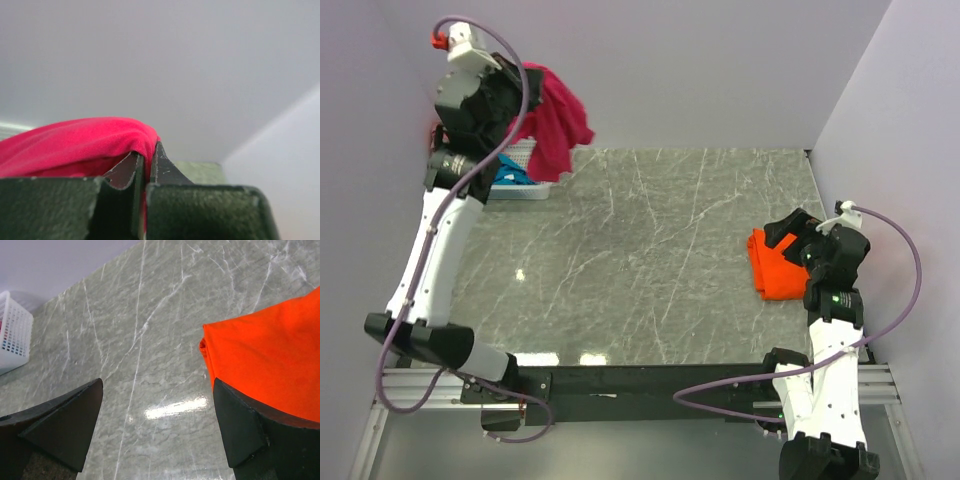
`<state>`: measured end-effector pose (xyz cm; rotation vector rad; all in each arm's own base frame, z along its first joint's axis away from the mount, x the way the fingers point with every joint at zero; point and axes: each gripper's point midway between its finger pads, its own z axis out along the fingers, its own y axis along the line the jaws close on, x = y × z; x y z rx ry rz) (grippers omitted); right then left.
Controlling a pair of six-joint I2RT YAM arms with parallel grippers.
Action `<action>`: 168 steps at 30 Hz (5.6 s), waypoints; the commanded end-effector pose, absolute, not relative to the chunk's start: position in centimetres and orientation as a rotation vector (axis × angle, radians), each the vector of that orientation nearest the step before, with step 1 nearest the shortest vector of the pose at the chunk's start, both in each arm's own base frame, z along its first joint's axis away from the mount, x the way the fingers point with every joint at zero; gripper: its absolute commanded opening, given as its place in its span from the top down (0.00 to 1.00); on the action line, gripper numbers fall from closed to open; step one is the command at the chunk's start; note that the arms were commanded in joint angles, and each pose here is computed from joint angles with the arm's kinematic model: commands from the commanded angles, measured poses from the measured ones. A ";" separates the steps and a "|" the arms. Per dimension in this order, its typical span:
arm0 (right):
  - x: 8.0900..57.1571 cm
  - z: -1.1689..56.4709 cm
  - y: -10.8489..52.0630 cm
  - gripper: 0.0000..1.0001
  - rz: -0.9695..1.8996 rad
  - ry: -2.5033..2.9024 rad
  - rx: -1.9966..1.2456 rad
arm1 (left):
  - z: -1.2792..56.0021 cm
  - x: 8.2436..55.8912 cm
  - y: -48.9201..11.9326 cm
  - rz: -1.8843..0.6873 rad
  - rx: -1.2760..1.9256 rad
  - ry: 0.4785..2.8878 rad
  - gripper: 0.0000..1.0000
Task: Fold and stack the t-shirts
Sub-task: Move the tshirt to the center of the board, then flatten the tshirt out
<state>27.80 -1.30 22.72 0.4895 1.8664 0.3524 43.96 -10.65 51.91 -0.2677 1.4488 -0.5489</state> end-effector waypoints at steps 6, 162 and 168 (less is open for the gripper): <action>28.5 23.1 -1.0 0.04 0.380 1.839 0.458 | 54.1 36.2 -21.8 -0.917 0.079 1.330 0.99; 35.4 38.9 2.3 1.00 0.197 1.766 0.272 | 40.9 42.4 -9.1 -0.378 -0.276 1.816 1.00; 30.4 22.3 4.6 1.00 0.328 2.103 0.331 | 19.6 34.2 -7.9 -0.311 -0.699 2.298 1.00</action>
